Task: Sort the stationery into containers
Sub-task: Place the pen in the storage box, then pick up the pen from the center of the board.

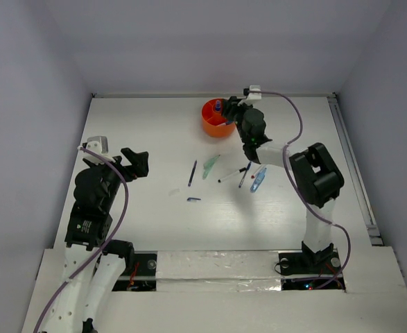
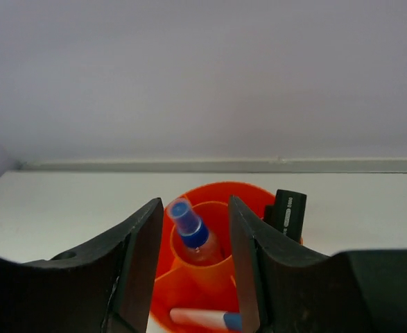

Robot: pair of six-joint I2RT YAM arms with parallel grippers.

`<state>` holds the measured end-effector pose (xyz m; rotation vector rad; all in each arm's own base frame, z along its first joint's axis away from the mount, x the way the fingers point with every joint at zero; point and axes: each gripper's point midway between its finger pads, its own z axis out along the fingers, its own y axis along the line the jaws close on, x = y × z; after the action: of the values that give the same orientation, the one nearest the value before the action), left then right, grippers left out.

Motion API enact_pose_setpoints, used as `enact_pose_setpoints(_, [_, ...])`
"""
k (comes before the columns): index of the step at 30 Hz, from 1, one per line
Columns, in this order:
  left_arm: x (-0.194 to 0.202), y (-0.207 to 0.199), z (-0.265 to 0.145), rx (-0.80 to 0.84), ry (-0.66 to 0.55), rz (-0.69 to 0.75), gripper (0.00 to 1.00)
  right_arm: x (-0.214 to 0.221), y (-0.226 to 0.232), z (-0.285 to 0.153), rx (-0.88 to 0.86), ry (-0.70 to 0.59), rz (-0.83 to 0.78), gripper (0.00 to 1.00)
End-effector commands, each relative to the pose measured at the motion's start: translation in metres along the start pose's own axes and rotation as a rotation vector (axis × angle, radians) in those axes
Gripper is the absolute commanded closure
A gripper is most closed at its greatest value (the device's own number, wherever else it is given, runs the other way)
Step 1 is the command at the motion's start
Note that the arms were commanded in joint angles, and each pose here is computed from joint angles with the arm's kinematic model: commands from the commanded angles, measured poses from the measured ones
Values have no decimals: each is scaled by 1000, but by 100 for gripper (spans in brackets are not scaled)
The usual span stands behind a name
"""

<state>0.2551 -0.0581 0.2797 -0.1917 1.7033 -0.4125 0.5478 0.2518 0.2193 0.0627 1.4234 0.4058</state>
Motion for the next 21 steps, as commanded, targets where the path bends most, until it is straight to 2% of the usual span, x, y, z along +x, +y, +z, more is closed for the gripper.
enact_pose_setpoints(1, [-30,-12,-5,41,-97,3,1,-64,37,-11,-122,-11,-30,51])
enact_pose_setpoints(3, [-30,-12,-5,39,-98,3,1,-65,54,-22,-217,82,-64,53])
enact_pose_setpoints(4, [-31,-12,-6,40,-99,3,1,-45,53,-35,-239,209,-110,58])
enact_pose_setpoints(5, [-31,-12,-6,41,-102,3,1,-60,62,-43,-281,234,-124,61])
enact_pose_setpoints(6, [-31,-12,-6,41,-100,1,1,-52,69,-54,-342,311,-143,64])
enact_pose_setpoints(7, [-32,-12,-6,42,-103,3,1,-29,61,-73,-340,453,-170,82])
enact_pose_setpoints(8, [-32,-12,-7,42,-105,3,1,-21,61,-85,-370,508,-185,89])
enact_pose_setpoints(9, [-32,-13,-7,44,-106,3,1,-22,70,-103,-462,545,-206,90])
enact_pose_setpoints(10, [-32,-13,-7,44,-104,3,1,-6,65,-126,-501,643,-236,90])
enact_pose_setpoints(12, [-32,-12,-6,42,-101,5,1,1,67,-157,-598,711,-264,88])
enact_pose_setpoints(16, [-31,-15,-6,52,-97,7,1,21,45,-192,-589,840,-324,80])
enact_pose_setpoints(18, [-31,-15,-6,53,-99,8,1,26,41,-198,-583,881,-327,72])
enact_pose_setpoints(19, [-31,-14,-7,50,-100,8,1,33,38,-200,-578,915,-328,60])
enact_pose_setpoints(21, [-32,-13,-7,44,-102,9,1,41,36,-204,-583,961,-327,49])
